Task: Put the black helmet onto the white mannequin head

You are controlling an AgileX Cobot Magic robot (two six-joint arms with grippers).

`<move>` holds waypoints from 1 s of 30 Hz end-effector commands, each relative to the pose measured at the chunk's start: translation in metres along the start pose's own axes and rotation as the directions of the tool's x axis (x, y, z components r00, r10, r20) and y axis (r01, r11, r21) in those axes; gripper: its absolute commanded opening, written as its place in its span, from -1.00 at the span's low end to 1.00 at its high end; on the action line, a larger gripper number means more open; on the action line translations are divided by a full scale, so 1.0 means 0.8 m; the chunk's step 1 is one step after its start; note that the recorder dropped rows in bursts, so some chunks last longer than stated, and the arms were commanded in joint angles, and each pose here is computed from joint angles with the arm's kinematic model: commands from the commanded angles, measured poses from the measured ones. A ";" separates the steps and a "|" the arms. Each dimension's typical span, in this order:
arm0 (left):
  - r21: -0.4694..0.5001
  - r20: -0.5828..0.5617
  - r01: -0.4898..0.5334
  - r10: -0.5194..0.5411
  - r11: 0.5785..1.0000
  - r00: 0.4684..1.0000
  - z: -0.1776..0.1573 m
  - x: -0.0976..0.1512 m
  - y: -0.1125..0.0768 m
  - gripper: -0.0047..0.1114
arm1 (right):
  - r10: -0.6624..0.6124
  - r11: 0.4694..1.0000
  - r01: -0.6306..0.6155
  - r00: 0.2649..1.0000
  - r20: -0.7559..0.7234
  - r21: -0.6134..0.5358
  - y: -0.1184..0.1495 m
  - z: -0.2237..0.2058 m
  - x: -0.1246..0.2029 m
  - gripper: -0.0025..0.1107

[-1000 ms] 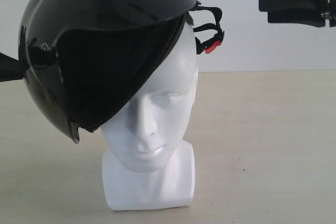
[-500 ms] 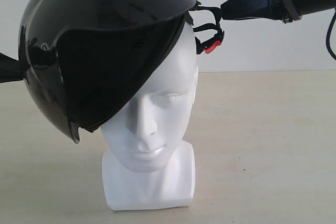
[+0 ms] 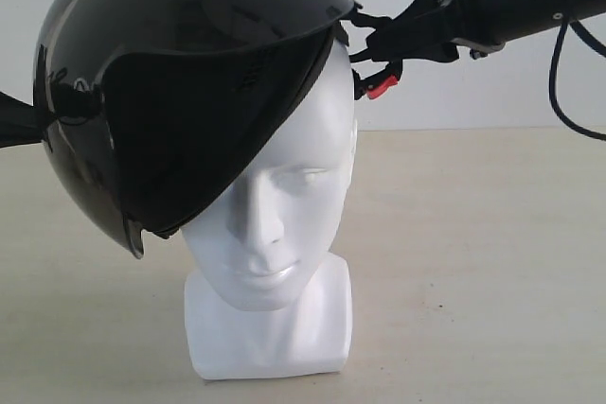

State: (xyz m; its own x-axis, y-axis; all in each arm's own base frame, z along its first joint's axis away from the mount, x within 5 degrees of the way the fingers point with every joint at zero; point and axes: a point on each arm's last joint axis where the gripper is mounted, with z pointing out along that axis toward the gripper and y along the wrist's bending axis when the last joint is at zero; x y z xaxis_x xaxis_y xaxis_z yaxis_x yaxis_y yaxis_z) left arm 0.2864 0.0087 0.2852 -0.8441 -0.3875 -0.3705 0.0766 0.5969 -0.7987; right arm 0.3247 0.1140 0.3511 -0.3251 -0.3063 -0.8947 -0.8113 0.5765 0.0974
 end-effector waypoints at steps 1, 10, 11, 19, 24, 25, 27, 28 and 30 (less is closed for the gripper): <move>0.019 0.004 -0.010 0.010 1.000 1.000 -0.001 0.001 -0.006 -0.84 | -0.018 0.999 0.016 0.999 0.043 0.033 -0.002 -0.002 -0.006 -0.19; 0.019 0.004 -0.013 0.013 1.000 1.000 -0.001 0.001 -0.005 -0.84 | -0.035 0.998 0.031 0.995 0.090 0.050 0.004 0.006 -0.014 -0.19; 0.020 0.003 -0.013 0.013 1.000 1.000 -0.001 0.002 -0.006 -0.84 | -0.044 0.998 0.039 0.995 0.091 0.051 0.007 0.008 -0.015 -0.19; 0.021 0.001 -0.013 0.013 1.000 1.000 -0.001 0.002 -0.006 -0.84 | -0.064 0.992 0.056 0.996 0.070 0.112 0.010 0.017 -0.016 -0.32; 0.021 0.001 -0.013 0.013 1.000 1.000 -0.001 0.002 -0.006 -0.84 | -0.050 0.992 0.047 0.998 0.027 0.114 0.010 0.017 -0.011 -0.95; 0.021 0.001 -0.013 0.013 1.000 1.000 -0.001 0.002 -0.006 -0.84 | -0.033 0.994 0.031 0.999 0.017 0.107 0.010 0.017 -0.010 -0.96; 0.021 0.001 -0.013 0.013 1.000 1.000 -0.001 0.002 -0.006 -0.84 | -0.015 0.994 0.016 1.000 -0.014 0.104 0.011 0.017 -0.006 -0.96; 0.021 0.001 -0.013 0.013 1.000 1.000 -0.001 0.002 -0.006 -0.84 | -0.001 0.994 0.005 0.999 -0.039 0.108 0.010 0.017 -0.003 -0.96; 0.024 0.003 -0.011 0.011 1.000 1.000 -0.001 0.002 -0.006 -0.84 | 0.030 0.992 -0.020 0.997 -0.075 0.126 0.008 0.017 0.001 -0.96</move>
State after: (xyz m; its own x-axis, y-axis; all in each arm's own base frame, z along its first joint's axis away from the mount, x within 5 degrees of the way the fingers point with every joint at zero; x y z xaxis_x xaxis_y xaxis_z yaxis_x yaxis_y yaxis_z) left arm 0.2863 0.0085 0.2854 -0.8442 -0.3859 -0.3720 0.0799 0.5956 -0.7993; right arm 0.3245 0.1335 0.3483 -0.3389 -0.3268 -0.8823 -0.7706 0.6344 0.0611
